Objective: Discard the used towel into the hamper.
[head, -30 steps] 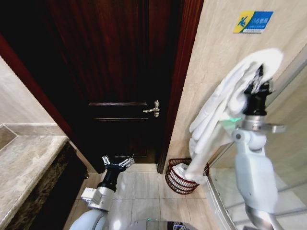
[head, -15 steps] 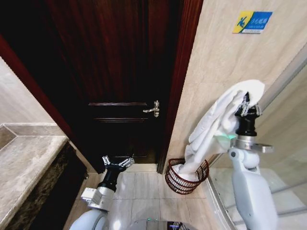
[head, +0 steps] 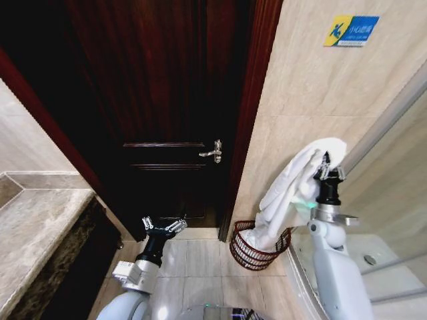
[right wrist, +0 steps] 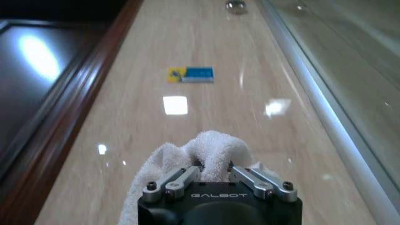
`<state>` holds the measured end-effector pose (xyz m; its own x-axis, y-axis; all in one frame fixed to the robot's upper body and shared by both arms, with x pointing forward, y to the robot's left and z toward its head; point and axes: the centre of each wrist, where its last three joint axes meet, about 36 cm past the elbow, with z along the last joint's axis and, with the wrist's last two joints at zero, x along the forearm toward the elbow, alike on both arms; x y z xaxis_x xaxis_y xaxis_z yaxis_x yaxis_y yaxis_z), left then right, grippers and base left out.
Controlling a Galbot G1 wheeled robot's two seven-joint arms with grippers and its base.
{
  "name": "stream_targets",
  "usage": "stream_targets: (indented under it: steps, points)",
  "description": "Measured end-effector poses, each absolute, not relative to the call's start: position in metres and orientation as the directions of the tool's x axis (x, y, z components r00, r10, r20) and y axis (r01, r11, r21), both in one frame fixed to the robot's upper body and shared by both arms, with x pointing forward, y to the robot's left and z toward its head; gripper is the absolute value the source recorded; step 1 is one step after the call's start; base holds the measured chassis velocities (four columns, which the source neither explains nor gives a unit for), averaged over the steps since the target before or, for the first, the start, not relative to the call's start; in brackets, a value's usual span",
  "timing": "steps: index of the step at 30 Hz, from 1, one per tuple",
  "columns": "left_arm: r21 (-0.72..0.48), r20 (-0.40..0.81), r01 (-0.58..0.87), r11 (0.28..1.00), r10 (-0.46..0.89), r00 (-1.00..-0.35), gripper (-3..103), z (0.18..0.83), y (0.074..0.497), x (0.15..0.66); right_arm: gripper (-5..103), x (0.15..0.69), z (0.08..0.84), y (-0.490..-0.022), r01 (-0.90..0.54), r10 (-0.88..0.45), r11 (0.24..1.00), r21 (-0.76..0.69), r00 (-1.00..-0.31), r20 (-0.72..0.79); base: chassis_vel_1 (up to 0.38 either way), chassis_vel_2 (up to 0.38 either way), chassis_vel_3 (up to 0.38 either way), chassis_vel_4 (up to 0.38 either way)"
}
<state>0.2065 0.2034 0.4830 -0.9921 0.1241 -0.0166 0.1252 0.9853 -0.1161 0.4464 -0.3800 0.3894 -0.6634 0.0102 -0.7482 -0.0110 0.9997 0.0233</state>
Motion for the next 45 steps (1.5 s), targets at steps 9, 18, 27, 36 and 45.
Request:
stream_targets:
  steps: [9,18,27,36,45]
  points:
    - [-0.116,-0.017,0.125,0.985,0.124,-0.992,100,0.483,0.203,0.206,10,0.446,0.341,-0.380,0.033,0.050,0.999,0.038,-0.700,-0.713,0.000,0.000,0.000,0.000]
    - [-0.116,-0.017,0.125,0.985,0.124,-0.992,100,0.483,0.203,0.206,10,0.438,0.310,-0.376,0.037,0.050,0.999,0.033,-0.743,-0.667,0.000,0.000,0.000,0.000]
    - [-0.116,-0.017,0.125,0.985,0.124,-0.992,100,0.483,0.203,0.206,10,0.433,0.294,-0.373,0.037,0.064,0.998,0.056,-0.766,-0.640,-0.036,0.036,0.029,-0.035]
    - [-0.116,-0.017,0.125,0.985,0.124,-0.992,100,0.483,0.203,0.207,10,0.413,0.225,-0.358,0.051,0.127,0.985,0.168,-0.864,-0.487,-0.064,0.063,0.053,-0.061]
    - [-0.116,-0.017,0.125,0.985,0.124,-0.992,100,0.483,0.203,0.206,10,0.391,0.175,-0.345,0.076,0.158,0.970,0.232,-0.920,-0.358,0.000,0.000,0.000,0.000]
